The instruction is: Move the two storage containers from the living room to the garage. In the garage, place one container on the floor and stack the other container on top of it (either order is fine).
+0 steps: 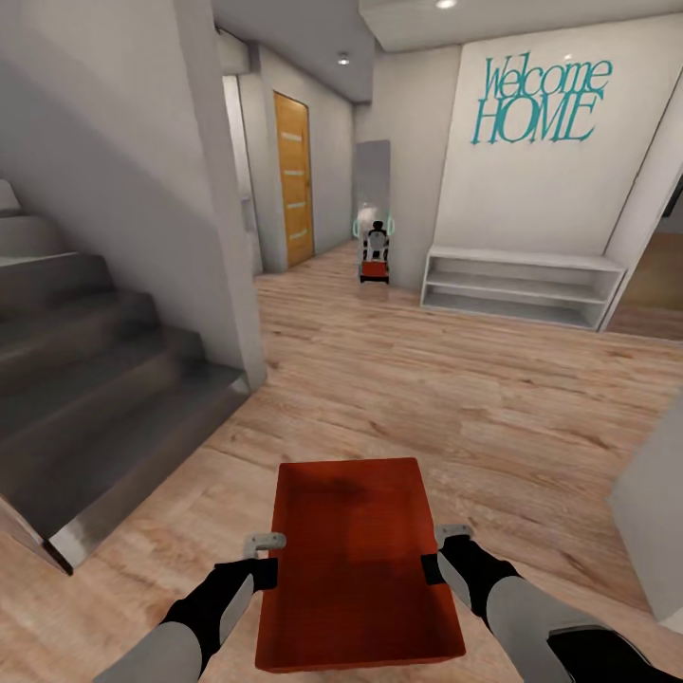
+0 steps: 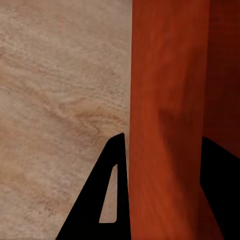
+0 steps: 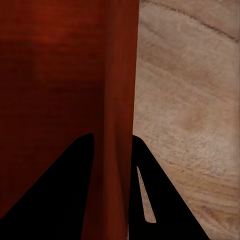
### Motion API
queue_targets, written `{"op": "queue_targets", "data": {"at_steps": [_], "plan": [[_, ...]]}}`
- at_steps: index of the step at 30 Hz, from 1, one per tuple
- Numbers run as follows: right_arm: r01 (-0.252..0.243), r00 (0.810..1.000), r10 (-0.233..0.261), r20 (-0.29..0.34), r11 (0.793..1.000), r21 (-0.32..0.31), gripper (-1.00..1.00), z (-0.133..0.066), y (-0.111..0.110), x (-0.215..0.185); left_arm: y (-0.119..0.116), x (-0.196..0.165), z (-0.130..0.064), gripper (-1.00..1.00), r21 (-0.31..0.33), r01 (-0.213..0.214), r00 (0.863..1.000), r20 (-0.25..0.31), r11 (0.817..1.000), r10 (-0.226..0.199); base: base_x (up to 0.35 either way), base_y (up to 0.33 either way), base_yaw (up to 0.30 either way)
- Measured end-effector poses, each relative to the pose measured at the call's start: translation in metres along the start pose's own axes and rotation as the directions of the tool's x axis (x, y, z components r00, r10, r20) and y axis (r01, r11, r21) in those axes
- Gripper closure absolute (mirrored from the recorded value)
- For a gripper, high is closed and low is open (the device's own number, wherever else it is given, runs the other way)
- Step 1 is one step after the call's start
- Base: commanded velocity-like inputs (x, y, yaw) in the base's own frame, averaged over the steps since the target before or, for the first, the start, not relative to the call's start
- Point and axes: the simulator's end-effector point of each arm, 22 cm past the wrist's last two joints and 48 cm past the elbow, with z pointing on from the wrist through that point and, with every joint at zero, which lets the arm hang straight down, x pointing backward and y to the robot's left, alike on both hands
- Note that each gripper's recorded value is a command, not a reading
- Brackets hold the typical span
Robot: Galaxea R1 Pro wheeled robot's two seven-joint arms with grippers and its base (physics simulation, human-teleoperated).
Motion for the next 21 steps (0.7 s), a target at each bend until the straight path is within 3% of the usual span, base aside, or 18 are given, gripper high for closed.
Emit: {"op": "queue_targets", "data": {"at_steps": [21], "plan": [[-0.001,1.0,0.001,0.0,1.0,0.0,1.0,0.0,0.0,0.0002,0.0,-0.0001,0.0,1.0,0.0,0.0,1.0,0.0,1.0,0.0,0.348,0.0,0.0]]}}
